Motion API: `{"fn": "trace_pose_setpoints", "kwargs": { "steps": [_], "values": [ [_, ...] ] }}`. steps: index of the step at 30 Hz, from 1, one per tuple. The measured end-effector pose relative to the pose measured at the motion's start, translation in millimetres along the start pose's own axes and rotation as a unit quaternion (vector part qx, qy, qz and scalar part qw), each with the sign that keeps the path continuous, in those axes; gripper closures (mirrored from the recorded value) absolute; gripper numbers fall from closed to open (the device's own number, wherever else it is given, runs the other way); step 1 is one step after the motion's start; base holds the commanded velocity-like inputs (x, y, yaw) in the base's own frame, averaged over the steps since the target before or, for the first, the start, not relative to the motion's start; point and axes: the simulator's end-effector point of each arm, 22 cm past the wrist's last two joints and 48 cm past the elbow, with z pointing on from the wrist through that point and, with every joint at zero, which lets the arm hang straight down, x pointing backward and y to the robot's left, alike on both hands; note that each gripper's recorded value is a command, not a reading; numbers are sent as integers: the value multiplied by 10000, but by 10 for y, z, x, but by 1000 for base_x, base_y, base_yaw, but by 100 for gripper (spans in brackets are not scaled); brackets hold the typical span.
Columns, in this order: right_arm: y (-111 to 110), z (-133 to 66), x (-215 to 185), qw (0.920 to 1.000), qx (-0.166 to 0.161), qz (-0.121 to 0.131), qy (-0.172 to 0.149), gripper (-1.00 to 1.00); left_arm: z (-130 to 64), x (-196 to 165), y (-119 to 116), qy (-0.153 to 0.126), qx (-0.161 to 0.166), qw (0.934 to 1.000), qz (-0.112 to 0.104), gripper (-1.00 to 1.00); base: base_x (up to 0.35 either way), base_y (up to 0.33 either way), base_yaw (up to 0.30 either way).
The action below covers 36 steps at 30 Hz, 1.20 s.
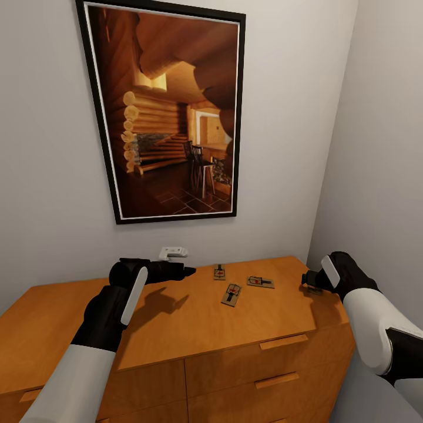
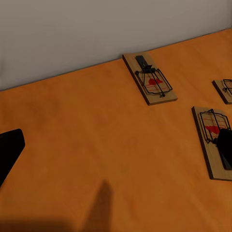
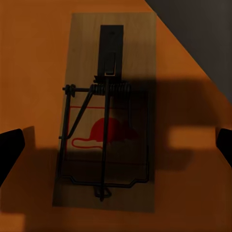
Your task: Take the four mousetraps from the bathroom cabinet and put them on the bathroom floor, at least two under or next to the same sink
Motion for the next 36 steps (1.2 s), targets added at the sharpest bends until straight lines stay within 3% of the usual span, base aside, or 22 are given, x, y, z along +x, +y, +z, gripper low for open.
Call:
{"fn": "trace_pose_setpoints", "kwargs": {
  "steps": [11, 12, 36],
  "values": [
    [3, -3, 5, 10000, 6, -6, 14, -100, 0, 0, 0, 0, 0, 10000, 0, -100, 0, 0, 0],
    [3, -3, 5, 10000, 5, -1, 14, 100, 0, 0, 0, 0, 0, 10000, 0, -100, 0, 0, 0],
    [12, -16, 22, 10000, 0, 8, 72, 100, 0, 0, -2, 0, 2, 10000, 0, -100, 0, 0, 0]
  ]
}}
